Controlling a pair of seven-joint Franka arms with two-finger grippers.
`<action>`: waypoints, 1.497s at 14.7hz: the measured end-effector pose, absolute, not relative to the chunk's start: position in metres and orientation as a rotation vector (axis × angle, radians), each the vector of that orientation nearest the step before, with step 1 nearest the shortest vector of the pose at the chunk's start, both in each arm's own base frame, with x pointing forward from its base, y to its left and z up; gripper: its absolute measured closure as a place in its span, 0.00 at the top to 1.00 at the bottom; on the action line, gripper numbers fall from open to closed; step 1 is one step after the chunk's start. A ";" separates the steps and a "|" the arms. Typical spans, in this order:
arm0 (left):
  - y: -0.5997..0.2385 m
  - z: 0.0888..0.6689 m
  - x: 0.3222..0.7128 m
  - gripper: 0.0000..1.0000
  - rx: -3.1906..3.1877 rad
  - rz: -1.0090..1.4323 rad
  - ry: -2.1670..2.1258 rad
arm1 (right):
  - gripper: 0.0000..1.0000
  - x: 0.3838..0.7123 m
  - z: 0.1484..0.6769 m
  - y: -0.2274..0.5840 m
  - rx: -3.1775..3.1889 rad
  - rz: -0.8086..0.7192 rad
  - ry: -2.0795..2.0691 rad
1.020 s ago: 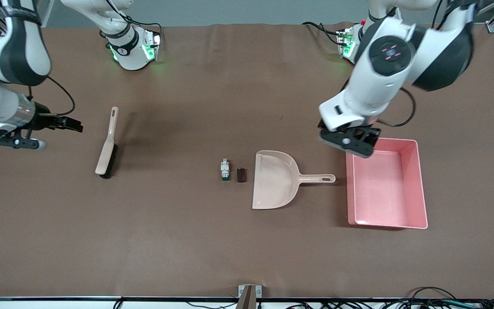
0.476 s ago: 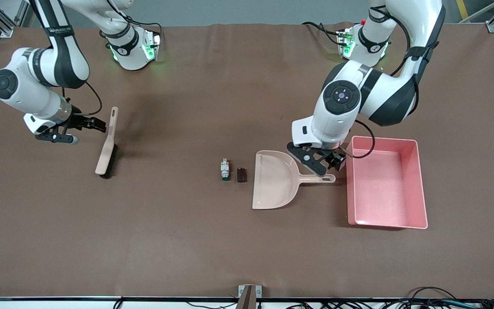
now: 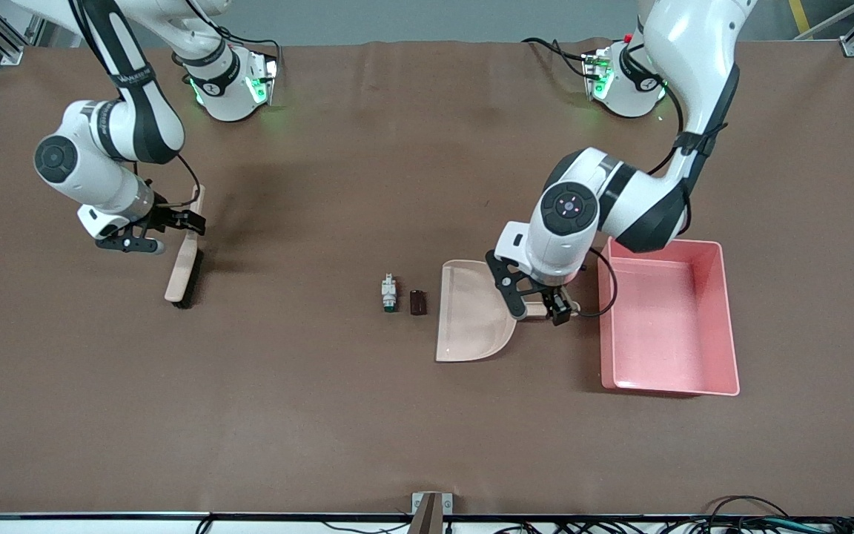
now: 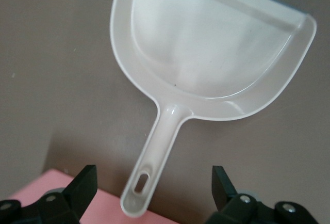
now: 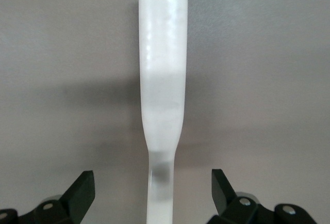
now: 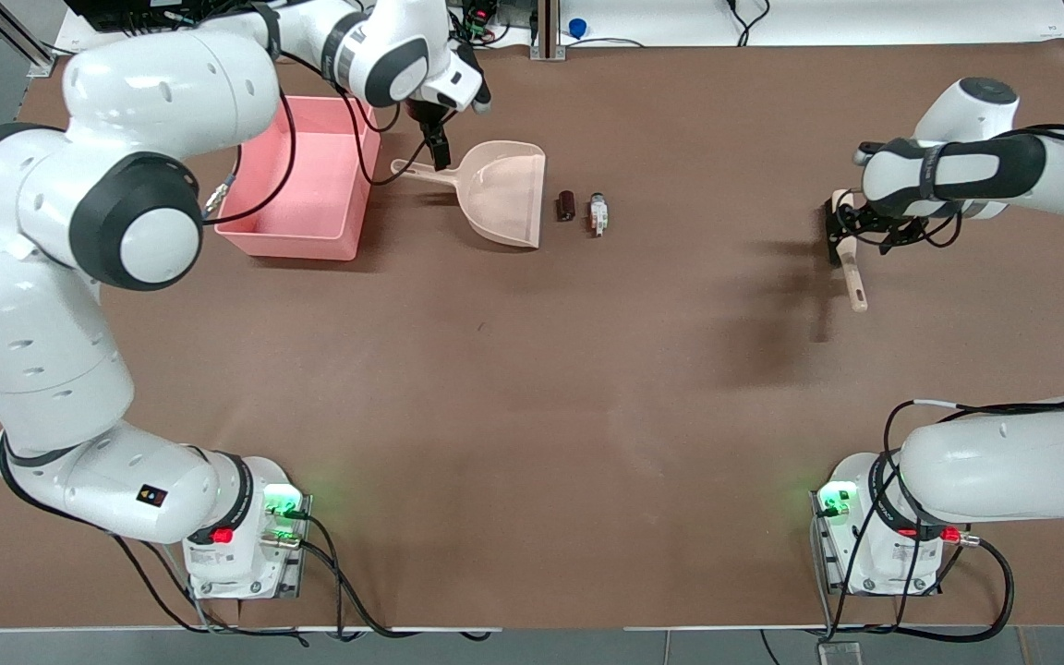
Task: Clean e-waste and dump in bin
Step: 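Grip the dustpan with the left gripper while the right gripper grips the brush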
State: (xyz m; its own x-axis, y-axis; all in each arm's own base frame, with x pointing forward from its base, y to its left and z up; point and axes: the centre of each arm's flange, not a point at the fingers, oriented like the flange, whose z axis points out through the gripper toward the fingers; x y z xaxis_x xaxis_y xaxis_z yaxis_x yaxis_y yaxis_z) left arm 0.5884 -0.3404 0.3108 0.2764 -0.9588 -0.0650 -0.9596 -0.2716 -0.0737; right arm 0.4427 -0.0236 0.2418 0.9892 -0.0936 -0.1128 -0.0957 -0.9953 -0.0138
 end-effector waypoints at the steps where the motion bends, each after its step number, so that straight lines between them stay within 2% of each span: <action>1: -0.341 0.303 0.590 0.97 -2.384 0.011 1.883 | 1.00 0.443 0.234 -0.023 -3.115 0.182 0.148; 3: -0.339 0.293 0.591 0.96 -2.314 0.031 1.962 | 1.00 0.442 0.224 -0.024 -3.116 0.197 0.149; 14: -0.342 0.258 0.589 0.88 -2.114 0.103 2.132 | 0.83 0.427 0.212 -0.023 -3.110 0.268 0.149; 16: -0.343 0.254 0.588 0.84 -2.109 0.112 2.141 | 0.82 0.426 0.215 -0.023 -3.107 0.285 0.148; 18: -0.344 0.245 0.586 0.79 -2.109 0.127 2.149 | 0.78 0.426 0.219 -0.022 -3.107 0.282 0.148; 20: -0.346 0.237 0.584 0.80 -2.108 0.138 2.156 | 0.64 0.426 0.220 -0.022 -3.107 0.279 0.148; 21: -0.346 0.235 0.584 0.80 -2.108 0.142 2.157 | 0.64 0.426 0.220 -0.022 -3.107 0.280 0.148; 22: -0.346 0.234 0.584 0.79 -2.108 0.144 2.158 | 0.56 0.426 0.220 -0.022 -3.107 0.281 0.148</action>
